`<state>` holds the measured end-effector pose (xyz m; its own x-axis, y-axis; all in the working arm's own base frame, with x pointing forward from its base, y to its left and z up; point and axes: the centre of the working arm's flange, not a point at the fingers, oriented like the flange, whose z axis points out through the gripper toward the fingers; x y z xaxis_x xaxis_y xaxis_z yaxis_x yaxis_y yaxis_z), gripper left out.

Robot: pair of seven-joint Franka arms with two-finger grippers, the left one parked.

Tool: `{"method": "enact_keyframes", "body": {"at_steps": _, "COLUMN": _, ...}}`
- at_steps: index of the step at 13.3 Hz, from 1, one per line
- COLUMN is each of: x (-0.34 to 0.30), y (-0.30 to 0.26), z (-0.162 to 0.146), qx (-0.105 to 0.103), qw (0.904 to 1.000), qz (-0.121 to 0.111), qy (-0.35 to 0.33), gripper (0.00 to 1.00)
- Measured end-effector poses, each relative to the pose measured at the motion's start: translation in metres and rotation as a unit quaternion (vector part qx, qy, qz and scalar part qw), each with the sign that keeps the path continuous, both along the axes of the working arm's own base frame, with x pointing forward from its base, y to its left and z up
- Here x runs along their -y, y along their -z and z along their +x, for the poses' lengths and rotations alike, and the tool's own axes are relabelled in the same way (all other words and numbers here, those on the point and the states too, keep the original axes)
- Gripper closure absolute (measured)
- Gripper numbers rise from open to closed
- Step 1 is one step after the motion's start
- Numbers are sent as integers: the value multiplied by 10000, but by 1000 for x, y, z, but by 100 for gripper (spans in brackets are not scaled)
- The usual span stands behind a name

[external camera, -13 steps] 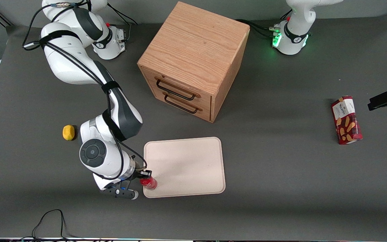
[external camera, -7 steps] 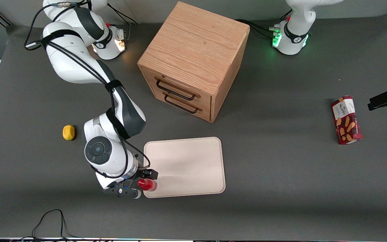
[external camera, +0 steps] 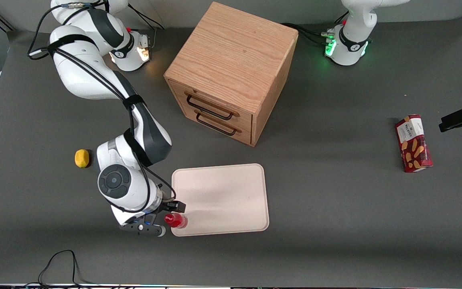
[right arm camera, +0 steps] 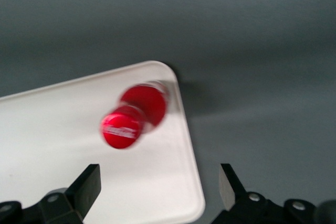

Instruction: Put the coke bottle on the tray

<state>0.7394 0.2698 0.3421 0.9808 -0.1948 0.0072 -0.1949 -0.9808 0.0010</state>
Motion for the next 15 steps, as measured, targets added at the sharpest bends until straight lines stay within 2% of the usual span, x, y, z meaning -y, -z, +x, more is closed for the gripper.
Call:
{"method": "enact_keyframes", "body": {"at_steps": 1, "x": 13, "y": -7, "z": 0, "qx": -146, "qw": 9999, "qz": 5, "qy": 86, "gripper": 0}}
{"method": "enact_keyframes", "body": {"at_steps": 4, "x": 69, "y": -43, "z": -1, "qx": -620, "qw": 9974, "qz": 301, "qy": 193, "gripper": 0}}
{"method": "enact_keyframes", "body": {"at_steps": 8, "x": 134, "y": -90, "z": -30, "qx": -1026, "qw": 9942, "qz": 322, "qy": 11, "gripper": 0}}
{"method": "enact_keyframes", "body": {"at_steps": 12, "x": 219, "y": -124, "z": -74, "qx": -1175, "qw": 9926, "qz": 170, "qy": -256, "gripper": 0}}
{"method": "enact_keyframes", "body": {"at_steps": 13, "x": 242, "y": -130, "z": -85, "qx": -1160, "qw": 9926, "qz": 227, "qy": -264, "gripper": 0}}
{"method": "enact_keyframes", "body": {"at_steps": 15, "x": 281, "y": -141, "z": -108, "qx": -994, "qw": 9945, "qz": 310, "qy": -127, "gripper": 0}}
